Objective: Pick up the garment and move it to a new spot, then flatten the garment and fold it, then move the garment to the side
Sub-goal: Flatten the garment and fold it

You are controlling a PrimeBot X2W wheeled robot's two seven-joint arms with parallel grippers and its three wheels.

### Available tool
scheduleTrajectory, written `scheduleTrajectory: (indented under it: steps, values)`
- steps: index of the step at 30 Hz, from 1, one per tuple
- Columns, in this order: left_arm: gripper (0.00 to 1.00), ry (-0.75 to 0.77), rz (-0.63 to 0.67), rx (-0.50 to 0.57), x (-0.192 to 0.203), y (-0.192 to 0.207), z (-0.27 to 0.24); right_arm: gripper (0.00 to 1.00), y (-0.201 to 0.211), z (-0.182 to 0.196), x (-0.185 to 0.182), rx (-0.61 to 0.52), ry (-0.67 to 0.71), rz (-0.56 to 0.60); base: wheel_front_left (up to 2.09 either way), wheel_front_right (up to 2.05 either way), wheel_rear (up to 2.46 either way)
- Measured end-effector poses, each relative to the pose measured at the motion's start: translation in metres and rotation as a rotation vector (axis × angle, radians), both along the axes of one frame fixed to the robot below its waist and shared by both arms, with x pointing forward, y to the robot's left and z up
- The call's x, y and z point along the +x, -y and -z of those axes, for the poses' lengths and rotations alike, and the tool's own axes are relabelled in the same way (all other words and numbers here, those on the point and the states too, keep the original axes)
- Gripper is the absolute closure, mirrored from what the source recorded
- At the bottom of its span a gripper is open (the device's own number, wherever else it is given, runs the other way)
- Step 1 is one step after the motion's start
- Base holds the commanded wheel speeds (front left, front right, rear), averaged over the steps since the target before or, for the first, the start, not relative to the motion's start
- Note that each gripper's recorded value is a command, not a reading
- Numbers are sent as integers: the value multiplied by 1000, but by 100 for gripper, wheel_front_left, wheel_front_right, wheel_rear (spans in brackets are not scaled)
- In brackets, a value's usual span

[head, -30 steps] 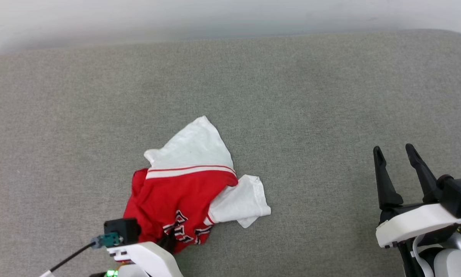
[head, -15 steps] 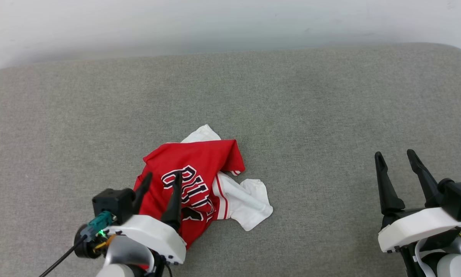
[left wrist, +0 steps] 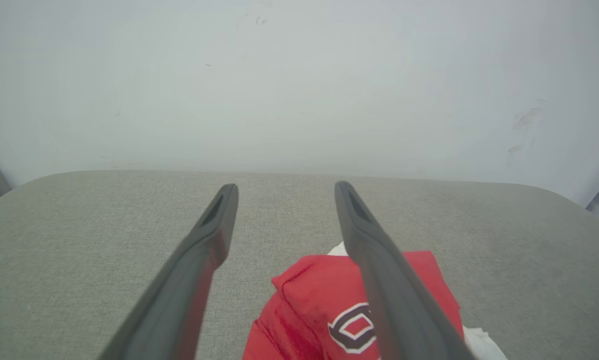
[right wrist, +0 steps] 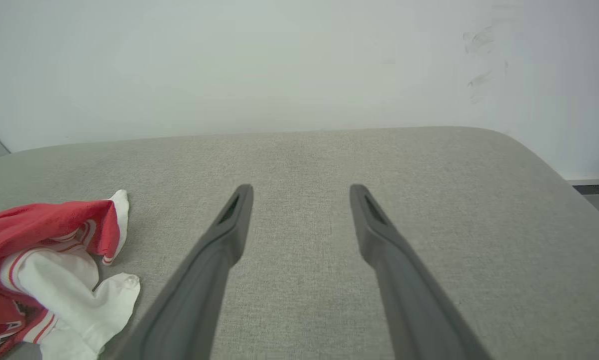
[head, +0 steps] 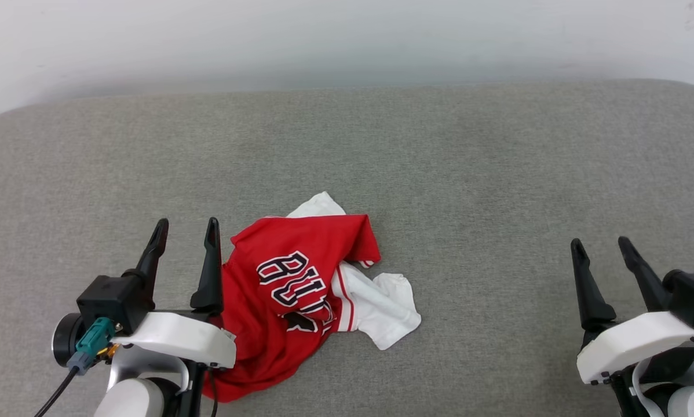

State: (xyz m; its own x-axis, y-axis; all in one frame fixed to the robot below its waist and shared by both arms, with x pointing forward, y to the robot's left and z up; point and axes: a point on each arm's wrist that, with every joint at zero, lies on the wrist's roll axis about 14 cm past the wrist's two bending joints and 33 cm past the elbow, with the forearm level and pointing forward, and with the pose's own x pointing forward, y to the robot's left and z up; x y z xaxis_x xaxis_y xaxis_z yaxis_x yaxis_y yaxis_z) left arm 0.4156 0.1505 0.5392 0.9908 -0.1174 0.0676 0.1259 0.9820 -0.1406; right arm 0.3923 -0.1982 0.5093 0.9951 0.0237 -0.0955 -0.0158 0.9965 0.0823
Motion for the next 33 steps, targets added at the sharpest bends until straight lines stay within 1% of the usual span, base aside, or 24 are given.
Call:
scheduleTrajectory:
  steps: [2, 5, 9, 12, 16, 18, 23, 25, 29, 32, 33]
  values:
    - [0, 11, -12, 2, -2, -5, -3, 0, -4, 8, 1, 13, -47, -12, 0, 0, 0]
    - [0, 20, -23, -3, -6, -8, -6, 0, -17, 26, 4, 55, -155, -57, 0, 0, 0]
    - [0, 29, -43, -18, -11, -11, -7, 0, -41, 45, 13, 104, -320, -157, 0, 0, 0]
    - [0, 34, -55, -25, -15, -13, -7, 0, -61, 65, 14, 87, -484, -255, 0, 0, 0]
    - [0, 57, -65, -23, -16, -17, -12, 0, -93, 80, 14, 64, -631, -394, 0, 0, 0]
    - [0, 65, -68, -19, -15, -18, -13, 0, -108, 87, 15, 35, -687, -456, 0, 0, 0]
    - [0, 55, -99, -12, -14, -27, -5, 0, -147, 107, 13, 10, -793, -595, 0, 0, 0]
    - [0, 45, -106, -15, -12, -29, -1, 0, -155, 118, 11, -21, -832, -632, 0, 0, 0]
    - [0, 22, -122, -24, -11, -32, 8, 0, -172, 136, 3, -34, -907, -694, 0, 0, 0]
    - [0, 16, -127, -25, -11, -33, 11, 0, -177, 143, -2, -48, -947, -724, 0, 0, 0]
    - [0, 16, -127, -25, -11, -32, 12, 9, -178, 143, -3, -47, -955, -731, 0, 0, 0]
